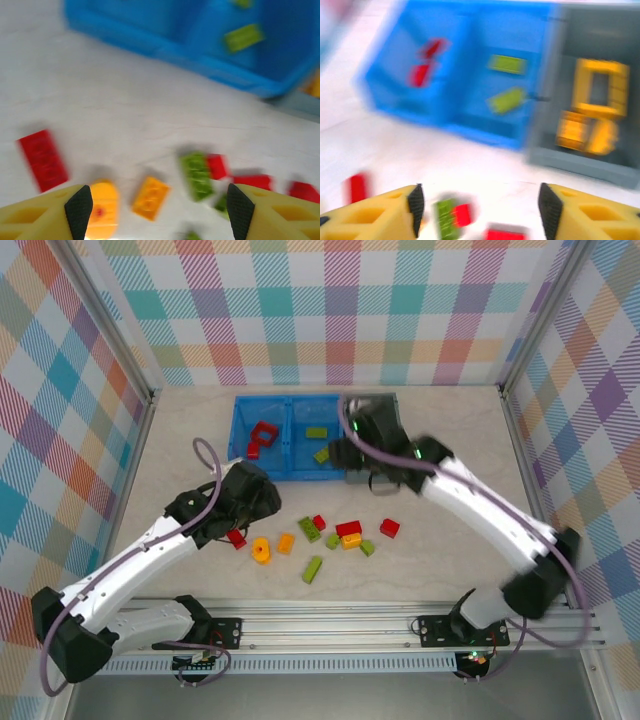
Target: Sort the legos into containers by color
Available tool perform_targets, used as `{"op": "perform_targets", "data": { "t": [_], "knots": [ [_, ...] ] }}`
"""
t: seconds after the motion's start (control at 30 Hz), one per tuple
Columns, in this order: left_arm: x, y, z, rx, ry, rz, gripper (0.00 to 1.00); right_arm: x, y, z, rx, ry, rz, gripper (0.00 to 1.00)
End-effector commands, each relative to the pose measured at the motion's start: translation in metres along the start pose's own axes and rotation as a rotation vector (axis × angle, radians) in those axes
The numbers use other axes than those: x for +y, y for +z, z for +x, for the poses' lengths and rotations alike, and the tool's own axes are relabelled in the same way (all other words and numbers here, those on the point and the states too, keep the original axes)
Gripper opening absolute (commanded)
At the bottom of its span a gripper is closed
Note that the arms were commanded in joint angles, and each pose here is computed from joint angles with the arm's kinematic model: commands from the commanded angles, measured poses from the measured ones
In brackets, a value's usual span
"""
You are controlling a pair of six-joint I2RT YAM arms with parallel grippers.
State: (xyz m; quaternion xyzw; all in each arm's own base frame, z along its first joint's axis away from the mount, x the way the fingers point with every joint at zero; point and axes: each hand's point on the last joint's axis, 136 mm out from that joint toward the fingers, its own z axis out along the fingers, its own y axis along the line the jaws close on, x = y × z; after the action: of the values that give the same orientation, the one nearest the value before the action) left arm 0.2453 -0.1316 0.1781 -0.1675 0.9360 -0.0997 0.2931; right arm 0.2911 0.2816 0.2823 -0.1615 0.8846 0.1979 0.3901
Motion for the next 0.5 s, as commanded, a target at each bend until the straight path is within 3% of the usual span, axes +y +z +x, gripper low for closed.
{"op": "perform_targets", "data": {
  "t": [0.0,0.1,0.23,0.47],
  "knots": [
    [0.049,0.016,0.031,0.125,-0.042,-0.157,0.76,0.086,-0.015,0.03,-0.097,-0.158,-0.409,0.71],
    [0.068,0.031,0.039,0.159,-0.1,-0.211,0.81,0.115,-0.023,0.076,-0.002,-0.154,-0.54,0.75],
    [0.078,0.053,0.049,0.193,-0.154,-0.217,0.83,0.137,-0.021,0.121,0.072,-0.194,-0.563,0.75],
    [0.091,0.087,0.055,0.257,-0.19,-0.251,0.82,0.151,-0.01,0.145,0.137,-0.189,-0.573,0.75]
  ]
}}
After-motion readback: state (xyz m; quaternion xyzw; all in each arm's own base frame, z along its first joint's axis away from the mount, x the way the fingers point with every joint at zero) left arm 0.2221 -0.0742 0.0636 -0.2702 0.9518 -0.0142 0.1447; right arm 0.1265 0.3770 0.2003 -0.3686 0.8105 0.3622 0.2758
